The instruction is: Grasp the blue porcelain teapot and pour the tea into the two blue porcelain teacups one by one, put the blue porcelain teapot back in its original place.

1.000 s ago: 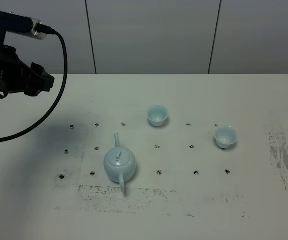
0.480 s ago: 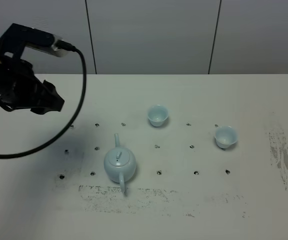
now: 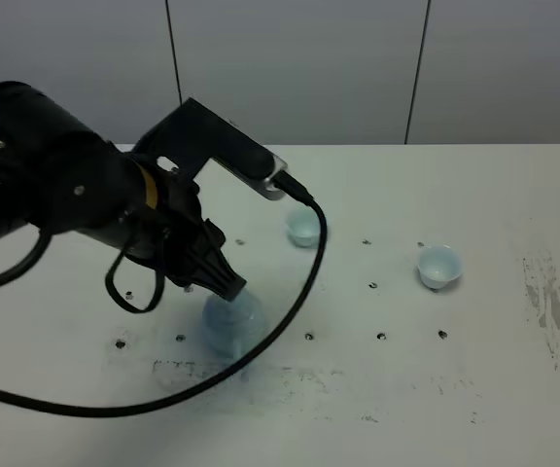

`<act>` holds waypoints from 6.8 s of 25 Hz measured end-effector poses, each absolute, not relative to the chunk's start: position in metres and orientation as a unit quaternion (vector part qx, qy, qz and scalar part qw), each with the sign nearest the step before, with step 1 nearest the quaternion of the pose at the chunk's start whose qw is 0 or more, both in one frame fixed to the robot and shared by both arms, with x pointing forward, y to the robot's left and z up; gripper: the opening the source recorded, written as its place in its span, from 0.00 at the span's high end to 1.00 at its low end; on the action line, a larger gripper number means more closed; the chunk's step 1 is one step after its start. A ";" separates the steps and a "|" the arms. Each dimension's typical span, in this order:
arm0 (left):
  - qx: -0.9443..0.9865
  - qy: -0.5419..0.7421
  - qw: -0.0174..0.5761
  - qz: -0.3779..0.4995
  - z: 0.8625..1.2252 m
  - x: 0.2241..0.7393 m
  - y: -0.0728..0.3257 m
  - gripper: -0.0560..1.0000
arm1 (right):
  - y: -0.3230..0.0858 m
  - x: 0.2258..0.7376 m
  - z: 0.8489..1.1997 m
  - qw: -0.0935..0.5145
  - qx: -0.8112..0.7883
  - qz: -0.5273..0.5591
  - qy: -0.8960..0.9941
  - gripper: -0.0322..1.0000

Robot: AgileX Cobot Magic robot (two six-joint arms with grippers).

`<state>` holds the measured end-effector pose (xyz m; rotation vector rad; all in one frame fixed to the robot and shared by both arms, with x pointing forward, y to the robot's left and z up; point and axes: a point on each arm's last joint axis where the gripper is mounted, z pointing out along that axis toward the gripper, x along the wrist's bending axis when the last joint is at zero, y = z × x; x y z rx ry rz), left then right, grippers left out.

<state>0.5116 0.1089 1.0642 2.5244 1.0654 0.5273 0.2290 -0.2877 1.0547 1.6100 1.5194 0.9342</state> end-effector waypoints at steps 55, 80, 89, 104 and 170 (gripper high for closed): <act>0.951 0.290 0.041 0.102 0.922 0.486 0.081 0.43 | -0.288 0.229 1.055 0.360 0.625 0.363 0.590 0.59; 0.961 0.259 0.017 0.095 0.974 0.483 0.121 0.42 | -0.287 0.229 1.055 0.360 0.625 0.364 0.590 0.59; 0.951 0.295 0.036 0.091 0.979 0.507 0.147 0.42 | -0.287 0.229 1.055 0.360 0.625 0.364 0.590 0.59; 0.946 0.308 0.057 0.077 0.938 0.527 0.140 0.45 | -0.287 0.229 1.055 0.361 0.625 0.364 0.590 0.59; 0.963 0.086 0.170 0.191 1.011 0.629 0.024 0.85 | -0.287 0.229 1.055 0.361 0.624 0.364 0.589 0.59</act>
